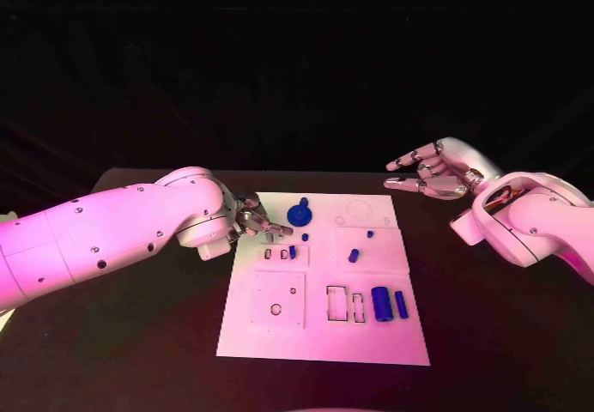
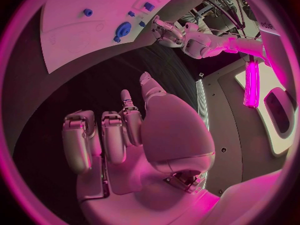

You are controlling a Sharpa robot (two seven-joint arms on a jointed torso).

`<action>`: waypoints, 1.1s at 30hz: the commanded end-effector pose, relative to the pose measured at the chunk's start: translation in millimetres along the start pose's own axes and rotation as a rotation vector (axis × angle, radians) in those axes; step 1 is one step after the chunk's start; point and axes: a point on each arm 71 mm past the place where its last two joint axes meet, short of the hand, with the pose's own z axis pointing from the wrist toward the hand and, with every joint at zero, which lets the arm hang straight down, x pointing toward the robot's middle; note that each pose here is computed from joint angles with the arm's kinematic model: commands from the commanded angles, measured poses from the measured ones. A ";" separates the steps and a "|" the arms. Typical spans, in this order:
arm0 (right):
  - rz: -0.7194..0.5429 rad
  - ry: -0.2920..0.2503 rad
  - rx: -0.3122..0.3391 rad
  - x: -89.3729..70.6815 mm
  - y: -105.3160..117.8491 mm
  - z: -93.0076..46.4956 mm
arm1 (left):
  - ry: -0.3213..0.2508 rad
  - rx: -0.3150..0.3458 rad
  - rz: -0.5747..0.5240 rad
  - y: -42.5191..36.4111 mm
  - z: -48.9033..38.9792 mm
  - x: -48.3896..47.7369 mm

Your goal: Assemble the parts on the task board

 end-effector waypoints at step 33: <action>-0.092 0.021 -0.018 3.4 1.3 3.9 | 0.086 -0.118 0.176 -27.0 23.0 10.4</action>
